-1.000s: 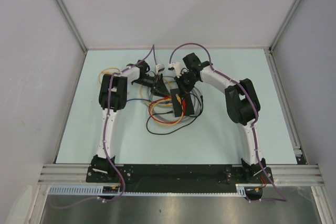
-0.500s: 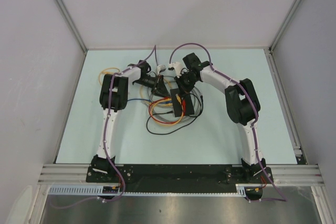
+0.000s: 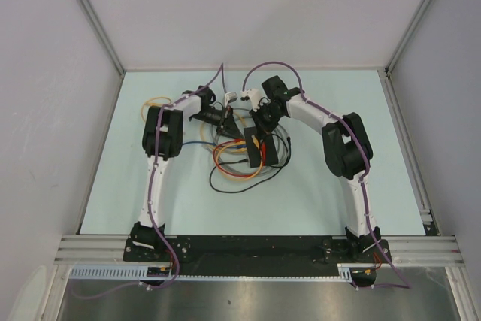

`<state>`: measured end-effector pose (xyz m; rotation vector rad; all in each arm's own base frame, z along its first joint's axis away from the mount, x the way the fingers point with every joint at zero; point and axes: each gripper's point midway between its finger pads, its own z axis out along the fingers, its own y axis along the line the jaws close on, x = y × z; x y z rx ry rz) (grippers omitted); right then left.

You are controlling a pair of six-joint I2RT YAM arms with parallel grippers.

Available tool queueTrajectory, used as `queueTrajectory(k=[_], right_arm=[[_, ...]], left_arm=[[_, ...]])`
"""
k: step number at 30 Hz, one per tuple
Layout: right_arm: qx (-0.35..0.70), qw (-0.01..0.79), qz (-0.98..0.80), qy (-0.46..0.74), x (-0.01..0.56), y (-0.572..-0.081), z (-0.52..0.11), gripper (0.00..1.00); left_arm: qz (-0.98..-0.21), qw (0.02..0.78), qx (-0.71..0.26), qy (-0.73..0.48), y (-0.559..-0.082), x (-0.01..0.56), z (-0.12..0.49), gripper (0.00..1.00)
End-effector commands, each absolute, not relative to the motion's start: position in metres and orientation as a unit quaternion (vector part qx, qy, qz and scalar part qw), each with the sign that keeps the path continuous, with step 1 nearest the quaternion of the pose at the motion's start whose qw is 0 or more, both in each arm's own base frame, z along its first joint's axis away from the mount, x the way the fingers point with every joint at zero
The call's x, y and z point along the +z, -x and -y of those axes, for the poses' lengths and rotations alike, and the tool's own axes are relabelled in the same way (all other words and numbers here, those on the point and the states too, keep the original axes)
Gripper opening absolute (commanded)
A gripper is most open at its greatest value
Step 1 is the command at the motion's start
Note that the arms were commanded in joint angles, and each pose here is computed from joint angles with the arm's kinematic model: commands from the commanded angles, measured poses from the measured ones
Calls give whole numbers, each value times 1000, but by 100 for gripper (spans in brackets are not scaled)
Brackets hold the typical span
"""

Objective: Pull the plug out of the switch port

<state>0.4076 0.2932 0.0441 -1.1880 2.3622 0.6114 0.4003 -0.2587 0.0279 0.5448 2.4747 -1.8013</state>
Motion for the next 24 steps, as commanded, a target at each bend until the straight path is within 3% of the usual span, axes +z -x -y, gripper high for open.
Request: queueTrajectory(k=[1,10,14,19,24], right_arm=[[150,92,-889,422,-32,-372,-245,2],[149,91,-889,424,-34,-372,-246,2],[154,90,-889,421,-35,-373,-247,2],[158,92,-891,416,-36,-378,-247,2],[160,95,-893,411,-34,-380,-246,2]], left_arm=[[-807,47,-557,-189,-414,29,244,0],[-789,24,-584,-189,-392,44,230,0],[-772,64,-590,-229,-400,62,218,0],[-774,62,-577,-253,-401,72,215,0],[-755,100,-580,-291,-396,121,230,0]])
